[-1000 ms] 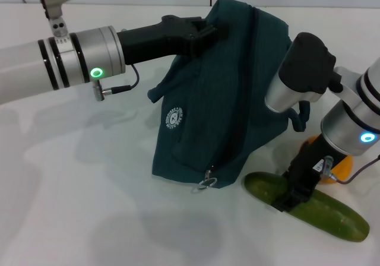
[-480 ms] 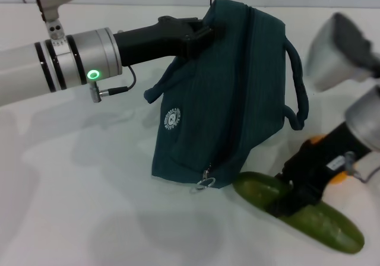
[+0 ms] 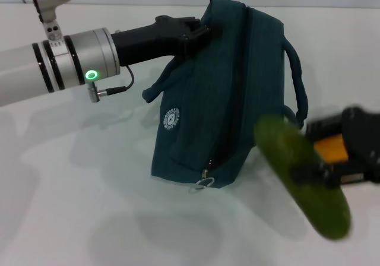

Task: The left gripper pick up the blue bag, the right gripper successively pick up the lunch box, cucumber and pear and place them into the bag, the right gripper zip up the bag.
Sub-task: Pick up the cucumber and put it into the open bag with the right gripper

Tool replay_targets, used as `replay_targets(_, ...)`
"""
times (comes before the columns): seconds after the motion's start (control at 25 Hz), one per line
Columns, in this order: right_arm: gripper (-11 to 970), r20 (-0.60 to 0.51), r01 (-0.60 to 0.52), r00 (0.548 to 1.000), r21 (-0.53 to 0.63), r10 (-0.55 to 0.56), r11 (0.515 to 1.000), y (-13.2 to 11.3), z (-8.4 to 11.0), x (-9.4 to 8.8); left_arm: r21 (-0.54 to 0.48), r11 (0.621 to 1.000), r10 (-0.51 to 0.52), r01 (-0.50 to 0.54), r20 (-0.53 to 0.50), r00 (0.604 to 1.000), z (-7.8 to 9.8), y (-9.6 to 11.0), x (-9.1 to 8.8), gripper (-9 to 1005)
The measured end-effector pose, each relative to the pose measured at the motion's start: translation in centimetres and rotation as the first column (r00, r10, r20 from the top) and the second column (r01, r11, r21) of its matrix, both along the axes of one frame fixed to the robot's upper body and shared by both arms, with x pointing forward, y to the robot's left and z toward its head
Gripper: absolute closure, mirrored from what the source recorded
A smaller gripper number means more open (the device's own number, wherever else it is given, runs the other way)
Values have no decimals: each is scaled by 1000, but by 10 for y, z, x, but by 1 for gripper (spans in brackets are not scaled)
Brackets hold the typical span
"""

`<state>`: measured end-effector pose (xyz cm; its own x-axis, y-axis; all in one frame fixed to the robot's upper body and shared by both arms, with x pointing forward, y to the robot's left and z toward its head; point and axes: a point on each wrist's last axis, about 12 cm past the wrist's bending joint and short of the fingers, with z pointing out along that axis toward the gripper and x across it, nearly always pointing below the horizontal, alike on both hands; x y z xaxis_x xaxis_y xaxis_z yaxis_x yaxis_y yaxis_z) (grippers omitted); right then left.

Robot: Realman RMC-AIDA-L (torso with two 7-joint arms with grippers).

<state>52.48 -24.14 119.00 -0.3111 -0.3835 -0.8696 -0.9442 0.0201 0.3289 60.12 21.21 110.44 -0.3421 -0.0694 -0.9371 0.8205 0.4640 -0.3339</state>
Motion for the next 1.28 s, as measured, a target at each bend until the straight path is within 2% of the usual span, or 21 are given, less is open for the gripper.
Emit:
replay_targets(0.2,386,100,51,992,282,-82,958,-6,-9,5,1,1000,-4,4,6,1000,1,-1,0,882)
replay_targets(0.44,378,161,94,966,517,-204,851,1,-12,20,1,1000,-12,12,14,1000,1,-3,0,883)
replay_targets(0.64,370,163,119,952,584,-260,803,7,-16,28,-5,1000,-23,23,14,1000,1,-6,0,883)
replay_targets(0.88,361,184,181,923,567,-337,804,17,-31,39,-5,1000,-27,27,19,999,3,-7,1,882)
replay_targets(1.28,346,232,171,903,579,-362,797,33,-41,45,-1,999,-34,34,27,999,6,-11,4,882)
